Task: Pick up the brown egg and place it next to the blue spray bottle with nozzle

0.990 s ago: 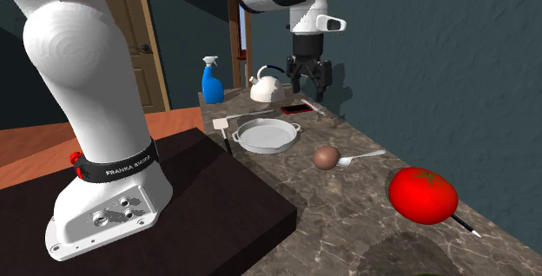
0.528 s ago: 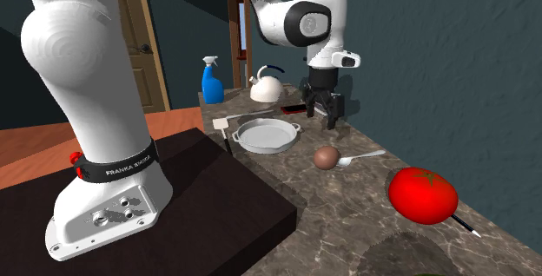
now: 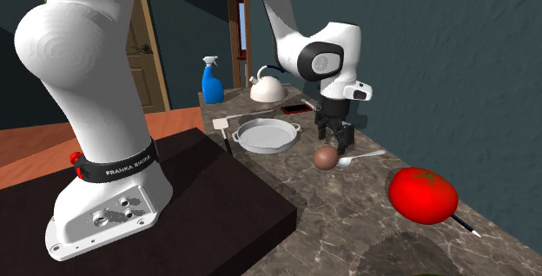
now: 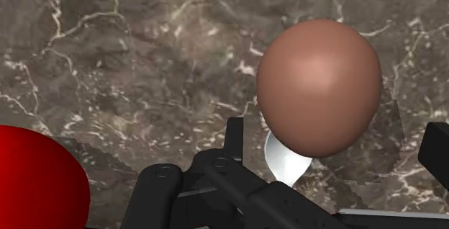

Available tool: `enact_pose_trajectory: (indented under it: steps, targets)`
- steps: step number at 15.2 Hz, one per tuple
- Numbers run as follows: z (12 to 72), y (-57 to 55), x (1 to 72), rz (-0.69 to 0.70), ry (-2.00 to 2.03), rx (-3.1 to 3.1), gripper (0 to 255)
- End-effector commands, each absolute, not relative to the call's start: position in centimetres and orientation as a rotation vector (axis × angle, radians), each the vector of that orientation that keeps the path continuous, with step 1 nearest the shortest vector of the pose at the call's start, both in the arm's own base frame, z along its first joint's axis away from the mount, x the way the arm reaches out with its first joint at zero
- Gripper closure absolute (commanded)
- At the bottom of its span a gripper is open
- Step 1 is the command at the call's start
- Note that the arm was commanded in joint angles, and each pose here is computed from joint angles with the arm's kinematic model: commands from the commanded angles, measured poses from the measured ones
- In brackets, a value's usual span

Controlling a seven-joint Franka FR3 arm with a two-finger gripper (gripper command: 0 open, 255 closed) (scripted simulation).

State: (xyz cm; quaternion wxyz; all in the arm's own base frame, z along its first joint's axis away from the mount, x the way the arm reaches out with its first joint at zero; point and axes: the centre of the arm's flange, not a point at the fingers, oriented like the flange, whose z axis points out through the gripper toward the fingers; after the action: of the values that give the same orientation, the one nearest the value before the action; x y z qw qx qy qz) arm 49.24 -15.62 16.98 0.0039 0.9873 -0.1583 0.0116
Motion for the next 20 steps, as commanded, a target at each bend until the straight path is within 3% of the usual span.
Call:
enact_pose_trajectory:
  steps: [1,13,14,20]
  targets:
    - [15.8,-15.7,49.4,0.037,-0.499,3.094,0]
    - [13.4,-15.7,49.4,0.037,-0.499,3.094,0]
    - [13.4,-15.7,49.4,0.037,-0.499,3.094,255]
    - [13.4,-15.7,49.4,0.037,-0.499,3.094,255]
